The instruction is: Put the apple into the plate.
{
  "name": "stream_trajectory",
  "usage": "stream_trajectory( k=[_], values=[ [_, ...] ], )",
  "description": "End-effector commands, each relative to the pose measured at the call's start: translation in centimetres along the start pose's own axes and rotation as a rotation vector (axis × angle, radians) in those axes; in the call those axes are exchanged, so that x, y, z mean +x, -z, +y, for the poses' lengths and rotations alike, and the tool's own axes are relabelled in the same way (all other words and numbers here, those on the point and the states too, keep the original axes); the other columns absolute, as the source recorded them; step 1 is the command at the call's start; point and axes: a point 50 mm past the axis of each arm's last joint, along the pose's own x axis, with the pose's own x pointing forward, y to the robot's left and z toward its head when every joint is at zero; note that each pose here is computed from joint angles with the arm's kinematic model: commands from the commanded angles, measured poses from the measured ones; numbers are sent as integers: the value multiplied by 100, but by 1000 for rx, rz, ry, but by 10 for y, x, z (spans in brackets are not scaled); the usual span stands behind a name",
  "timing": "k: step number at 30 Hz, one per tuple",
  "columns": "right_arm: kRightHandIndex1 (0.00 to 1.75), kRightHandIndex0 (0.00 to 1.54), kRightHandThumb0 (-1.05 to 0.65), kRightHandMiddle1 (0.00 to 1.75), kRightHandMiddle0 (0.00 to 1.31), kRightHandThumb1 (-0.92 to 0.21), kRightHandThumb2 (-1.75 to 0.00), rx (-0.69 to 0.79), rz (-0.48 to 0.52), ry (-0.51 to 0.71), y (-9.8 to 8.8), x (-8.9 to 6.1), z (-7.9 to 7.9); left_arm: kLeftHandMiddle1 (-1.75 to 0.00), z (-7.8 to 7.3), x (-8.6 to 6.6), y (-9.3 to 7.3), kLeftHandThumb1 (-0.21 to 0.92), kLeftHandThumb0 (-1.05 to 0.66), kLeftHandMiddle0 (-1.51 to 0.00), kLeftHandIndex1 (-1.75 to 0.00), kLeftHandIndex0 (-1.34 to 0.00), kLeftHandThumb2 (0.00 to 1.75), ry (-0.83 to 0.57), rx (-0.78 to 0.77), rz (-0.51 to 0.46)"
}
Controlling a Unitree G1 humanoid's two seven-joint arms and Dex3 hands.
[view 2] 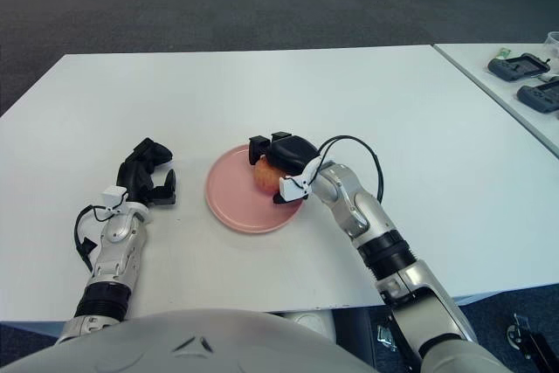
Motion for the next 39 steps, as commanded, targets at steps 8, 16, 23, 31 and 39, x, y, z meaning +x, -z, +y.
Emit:
stream_trajectory(
  k=[8, 16, 23, 31, 39],
  values=[
    [1, 0, -94, 8, 0, -42, -88, -19, -9, 26, -2, -1, -9, -175, 4, -9, 23, -8, -1, -92, -165, -72, 175, -22, -6, 122],
    [0, 0, -97, 0, 0, -42, -84, 33, -22, 55, -2, -3, -12, -175, 4, -9, 23, -9, -1, -92, -165, -72, 175, -23, -16, 124],
    [0, 0, -100, 0, 0, -45, -80, 72, -29, 84, -1, -6, -15, -175, 4, -10, 24, -9, -1, -92, -165, -72, 175, -24, -17, 124],
    [0, 0, -101, 0, 0, -48, -78, 169, -49, 159, 1, -13, -20, -175, 3, -10, 23, -9, -1, -92, -165, -72, 175, -20, -14, 123],
    [0, 0, -104, 0, 0, -62, -71, 480, -82, 316, 9, -21, -20, -175, 2, -11, 24, -9, -1, -92, -165, -72, 175, -15, -9, 124]
  ],
)
